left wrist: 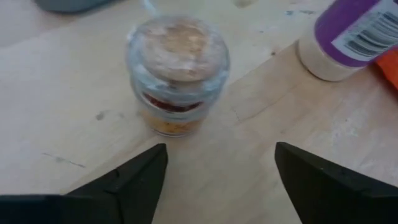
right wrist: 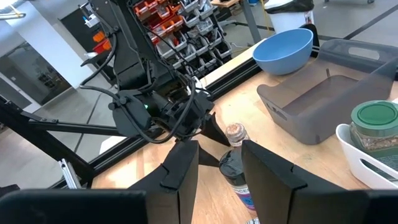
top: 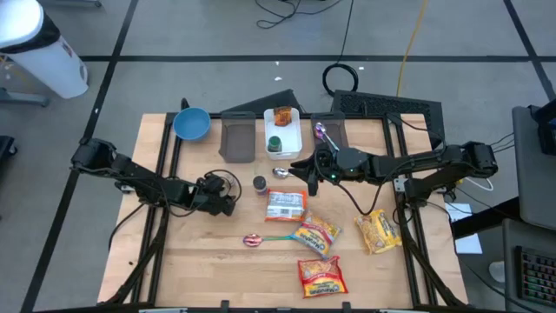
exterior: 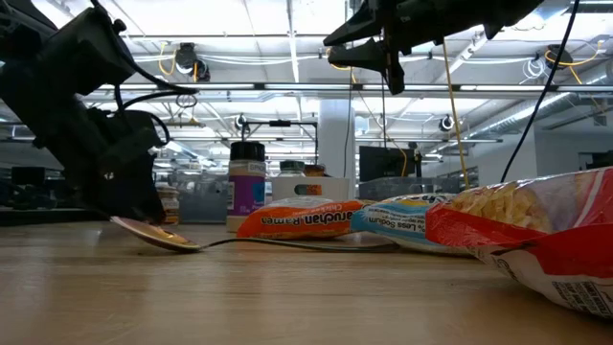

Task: Pick & Place Food Item
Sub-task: Put the brown seasoning bottle into the white bin

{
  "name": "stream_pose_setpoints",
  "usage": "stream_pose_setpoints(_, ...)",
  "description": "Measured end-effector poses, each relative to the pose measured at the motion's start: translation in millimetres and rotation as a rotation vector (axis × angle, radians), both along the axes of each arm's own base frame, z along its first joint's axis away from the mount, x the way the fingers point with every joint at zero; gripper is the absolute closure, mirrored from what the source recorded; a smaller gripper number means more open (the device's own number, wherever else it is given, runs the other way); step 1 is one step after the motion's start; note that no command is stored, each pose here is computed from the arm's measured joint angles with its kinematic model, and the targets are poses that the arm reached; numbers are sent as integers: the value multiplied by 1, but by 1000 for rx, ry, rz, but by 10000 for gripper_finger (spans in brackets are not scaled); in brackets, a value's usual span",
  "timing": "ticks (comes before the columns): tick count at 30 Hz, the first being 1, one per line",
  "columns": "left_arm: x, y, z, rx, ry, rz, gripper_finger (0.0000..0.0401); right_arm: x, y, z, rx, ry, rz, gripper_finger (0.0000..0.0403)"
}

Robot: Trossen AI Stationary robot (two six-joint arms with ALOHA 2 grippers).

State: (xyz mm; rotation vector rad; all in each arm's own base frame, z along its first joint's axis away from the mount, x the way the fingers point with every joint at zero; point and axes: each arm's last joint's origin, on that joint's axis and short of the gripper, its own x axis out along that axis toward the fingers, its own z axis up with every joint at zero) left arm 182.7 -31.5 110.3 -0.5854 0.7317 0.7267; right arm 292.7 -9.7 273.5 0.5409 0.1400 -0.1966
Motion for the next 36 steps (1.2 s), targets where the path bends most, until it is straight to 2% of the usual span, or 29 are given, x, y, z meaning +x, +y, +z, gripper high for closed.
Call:
stream_pose_setpoints(5,-1,5,0,41,8,44,70,0,0,0,0,0,0,287)
stream_pose_setpoints(16,3,25,1,66,-4,132,68,0,0,0,3,0,-1,287)
stream_pose_setpoints(24,7,33,3,80,-25,130,68,0,0,0,3,0,0,287)
stream_pose_setpoints(36,7,36,2,47,-9,107,75,0,0,0,2,1,-1,287)
